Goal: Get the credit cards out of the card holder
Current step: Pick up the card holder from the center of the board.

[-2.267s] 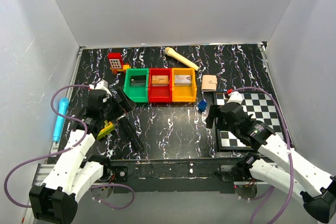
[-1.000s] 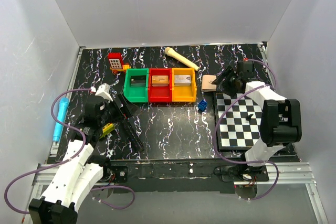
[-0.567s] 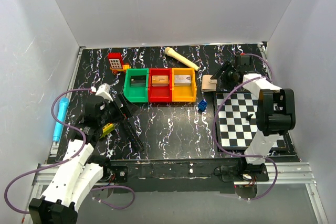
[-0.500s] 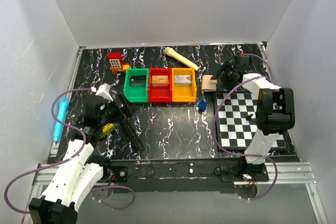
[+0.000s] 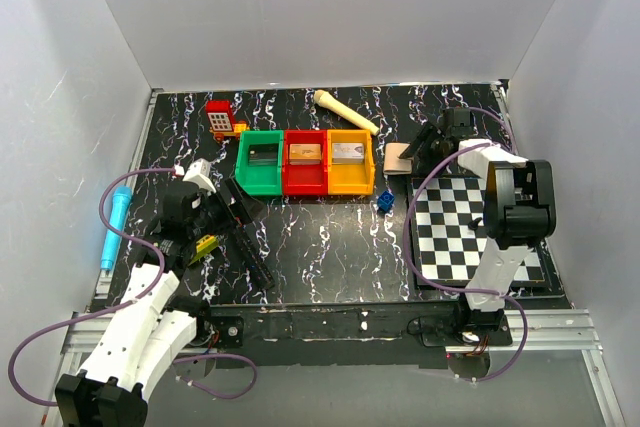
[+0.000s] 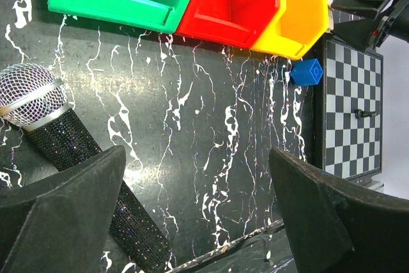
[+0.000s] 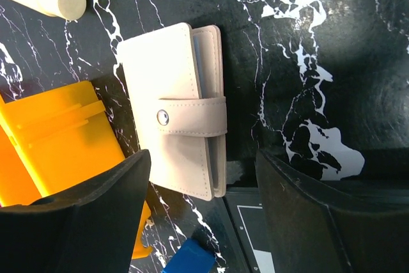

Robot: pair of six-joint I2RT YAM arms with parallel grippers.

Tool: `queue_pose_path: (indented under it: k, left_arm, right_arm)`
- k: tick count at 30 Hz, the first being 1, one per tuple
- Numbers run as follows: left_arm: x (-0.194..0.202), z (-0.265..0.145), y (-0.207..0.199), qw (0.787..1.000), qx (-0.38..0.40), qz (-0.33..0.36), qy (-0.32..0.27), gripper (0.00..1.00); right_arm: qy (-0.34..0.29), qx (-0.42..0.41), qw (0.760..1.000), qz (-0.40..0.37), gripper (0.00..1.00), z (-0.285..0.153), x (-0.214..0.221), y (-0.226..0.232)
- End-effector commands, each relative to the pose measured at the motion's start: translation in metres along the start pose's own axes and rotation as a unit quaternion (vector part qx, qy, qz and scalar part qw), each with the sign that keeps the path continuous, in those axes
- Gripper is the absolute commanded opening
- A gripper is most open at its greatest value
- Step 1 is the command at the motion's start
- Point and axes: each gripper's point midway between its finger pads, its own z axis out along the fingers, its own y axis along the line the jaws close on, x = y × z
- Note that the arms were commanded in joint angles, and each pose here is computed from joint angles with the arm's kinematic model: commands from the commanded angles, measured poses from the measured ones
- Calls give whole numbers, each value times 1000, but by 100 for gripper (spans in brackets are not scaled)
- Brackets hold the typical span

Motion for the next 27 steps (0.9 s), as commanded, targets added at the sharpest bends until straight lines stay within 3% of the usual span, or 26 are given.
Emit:
queue_pose_path:
  k: [1, 20, 24, 27]
  left_arm:
    - [2, 0, -1, 1000, 6, 4, 2, 95]
    - [2, -1, 0, 1000, 3, 2, -1, 95]
    - [2, 0, 0, 1000, 2, 2, -1, 95]
    - [2, 0, 0, 1000, 2, 3, 0, 95]
  right_arm:
    - [12, -14, 1000, -21, 73, 3, -5, 9]
    - [46, -35, 998, -39, 49, 6, -2, 23]
    - [62, -30, 997, -43, 51, 7, -1, 24]
    - [64, -8, 997, -38, 61, 5, -3, 19]
